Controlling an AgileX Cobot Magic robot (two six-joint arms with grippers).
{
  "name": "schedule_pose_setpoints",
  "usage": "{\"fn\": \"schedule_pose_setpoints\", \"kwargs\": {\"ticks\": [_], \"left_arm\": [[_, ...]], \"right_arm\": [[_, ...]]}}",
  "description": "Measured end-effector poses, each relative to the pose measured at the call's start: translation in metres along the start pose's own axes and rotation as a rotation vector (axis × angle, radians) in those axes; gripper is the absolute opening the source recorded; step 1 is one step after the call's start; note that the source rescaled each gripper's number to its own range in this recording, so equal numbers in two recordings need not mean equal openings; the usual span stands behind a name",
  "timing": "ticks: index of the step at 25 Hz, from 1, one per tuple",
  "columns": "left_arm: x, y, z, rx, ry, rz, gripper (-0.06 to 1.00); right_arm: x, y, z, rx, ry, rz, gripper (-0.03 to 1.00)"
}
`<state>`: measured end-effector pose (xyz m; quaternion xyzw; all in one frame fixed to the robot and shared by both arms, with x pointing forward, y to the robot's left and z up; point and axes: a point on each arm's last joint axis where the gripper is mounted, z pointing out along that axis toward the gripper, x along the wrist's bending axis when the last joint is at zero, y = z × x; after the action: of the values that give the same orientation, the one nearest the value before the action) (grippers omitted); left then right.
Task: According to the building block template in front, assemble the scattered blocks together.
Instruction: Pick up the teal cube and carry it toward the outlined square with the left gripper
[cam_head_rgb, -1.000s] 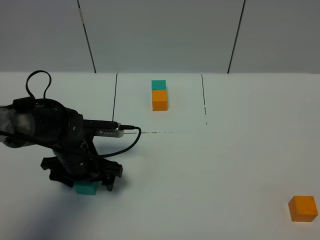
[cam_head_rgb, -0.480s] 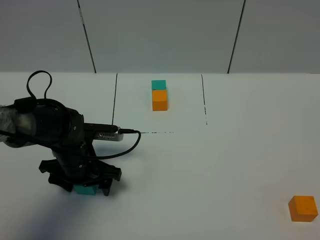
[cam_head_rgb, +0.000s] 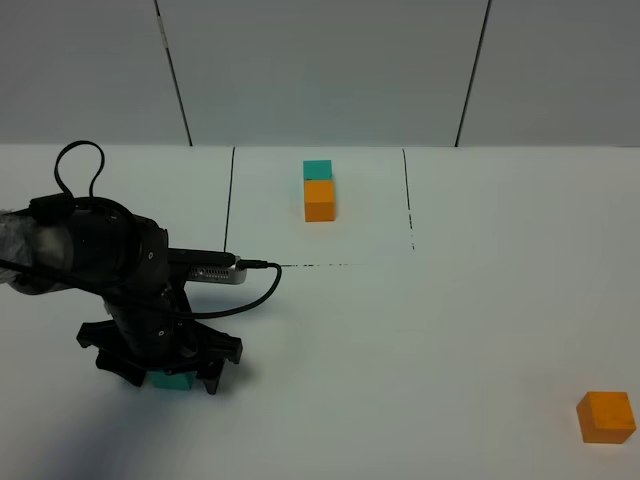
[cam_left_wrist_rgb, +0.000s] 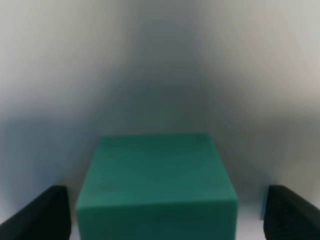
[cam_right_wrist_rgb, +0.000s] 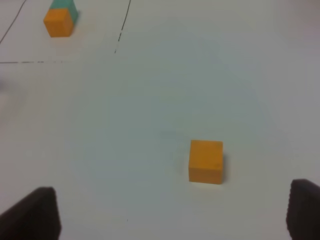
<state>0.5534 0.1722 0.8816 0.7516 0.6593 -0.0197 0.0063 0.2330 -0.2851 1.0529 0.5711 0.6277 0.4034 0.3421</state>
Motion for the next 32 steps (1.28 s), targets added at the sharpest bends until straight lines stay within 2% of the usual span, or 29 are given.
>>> {"fn": "schedule_pose_setpoints", "kwargs": {"ticks": [4,8,13,17,18,23,27,30,32], "left_arm": [[0.000,0.000,0.000,-0.005,-0.001,-0.004,0.64],[0.000,0.001,0.000,-0.008,0.001,-0.005,0.55],[0.000,0.003,0.000,-0.028,-0.004,-0.006,0.32],[-0.001,0.003,0.000,-0.038,-0.006,-0.006,0.04],[-0.001,0.003,0.000,-0.037,-0.006,-0.006,0.00],[-0.001,0.004,-0.002,-0.034,-0.005,0.002,0.00],[-0.005,0.018,-0.016,-0.026,-0.007,0.105,0.00],[-0.014,0.037,-0.042,-0.064,-0.018,0.259,0.00],[-0.026,0.050,-0.064,-0.112,-0.020,0.401,0.00]], "right_arm": [[0.000,0.000,0.000,0.000,0.000,0.000,0.80],[0.000,0.000,0.000,0.000,0.000,0.000,0.80],[0.000,0.000,0.000,0.000,0.000,0.000,0.80],[0.000,0.000,0.000,0.000,0.000,0.000,0.80],[0.000,0.000,0.000,0.000,0.000,0.000,0.80],[0.000,0.000,0.000,0.000,0.000,0.000,0.80],[0.000,0.000,0.000,0.000,0.000,0.000,0.80],[0.000,0.000,0.000,0.000,0.001,0.000,0.80],[0.000,0.000,0.000,0.000,0.001,0.000,0.80]]}}
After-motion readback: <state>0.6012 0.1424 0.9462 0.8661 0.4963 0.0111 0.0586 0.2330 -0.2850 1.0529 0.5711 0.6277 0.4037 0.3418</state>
